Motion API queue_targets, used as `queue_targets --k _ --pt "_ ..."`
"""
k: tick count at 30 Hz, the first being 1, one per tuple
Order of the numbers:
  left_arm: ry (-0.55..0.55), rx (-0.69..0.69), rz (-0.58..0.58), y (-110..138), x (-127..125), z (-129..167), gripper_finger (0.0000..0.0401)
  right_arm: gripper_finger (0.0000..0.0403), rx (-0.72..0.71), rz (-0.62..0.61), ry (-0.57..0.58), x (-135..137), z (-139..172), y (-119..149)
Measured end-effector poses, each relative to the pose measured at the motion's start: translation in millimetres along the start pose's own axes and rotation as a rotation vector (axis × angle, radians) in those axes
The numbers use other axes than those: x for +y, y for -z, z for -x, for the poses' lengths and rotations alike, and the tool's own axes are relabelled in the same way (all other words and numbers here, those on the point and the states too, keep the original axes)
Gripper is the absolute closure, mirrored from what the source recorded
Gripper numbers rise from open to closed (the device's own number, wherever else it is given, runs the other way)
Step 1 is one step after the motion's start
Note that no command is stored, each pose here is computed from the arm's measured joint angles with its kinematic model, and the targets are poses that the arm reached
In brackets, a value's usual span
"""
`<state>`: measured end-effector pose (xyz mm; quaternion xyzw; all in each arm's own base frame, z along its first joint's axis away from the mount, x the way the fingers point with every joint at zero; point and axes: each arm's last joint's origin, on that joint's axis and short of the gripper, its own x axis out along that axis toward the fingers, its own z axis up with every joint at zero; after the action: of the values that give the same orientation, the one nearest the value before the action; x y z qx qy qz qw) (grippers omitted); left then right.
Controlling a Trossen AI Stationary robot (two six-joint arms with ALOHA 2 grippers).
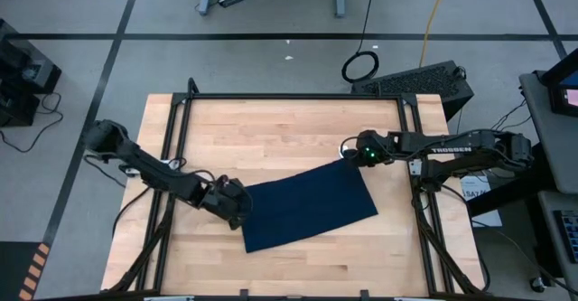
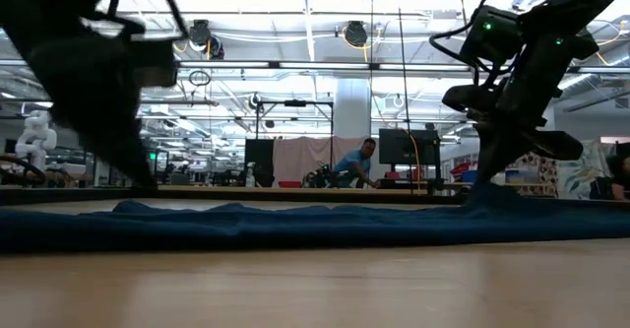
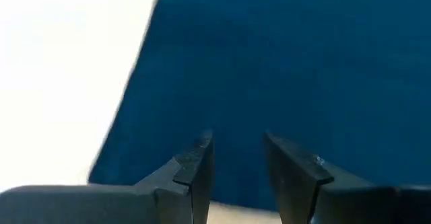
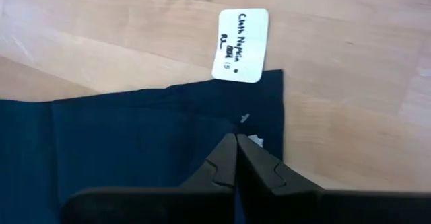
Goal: Roll towel
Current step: Roll the dark blue towel
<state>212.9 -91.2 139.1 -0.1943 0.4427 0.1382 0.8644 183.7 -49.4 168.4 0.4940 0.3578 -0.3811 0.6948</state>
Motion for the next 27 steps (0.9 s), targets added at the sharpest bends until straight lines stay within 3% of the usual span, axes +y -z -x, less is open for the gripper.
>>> queue_targets --k 3,11,19,22,27 --pt "-0.025 0.065 -0.021 7 1 -13 0.0269 0.0403 -0.019 -0.015 0.015 -1 0 0" --pt "-0.019 0.078 -0.013 7 -1 -19 0.0269 0.0399 -0.034 -0.049 0.045 -3 0 0" --pt "0.058 0.172 0.052 7 -3 -10 0.0269 0.0306 -0.046 -0.109 0.035 3 19 -7" --pt "0.085 0.169 0.077 2 -5 0 0.0269 0.0271 -0.068 -0.064 -0.007 10 31 -12" --pt "0.127 0.115 0.092 -5 -7 11 0.0269 0.0259 -0.054 -0.039 0.004 10 30 -12"
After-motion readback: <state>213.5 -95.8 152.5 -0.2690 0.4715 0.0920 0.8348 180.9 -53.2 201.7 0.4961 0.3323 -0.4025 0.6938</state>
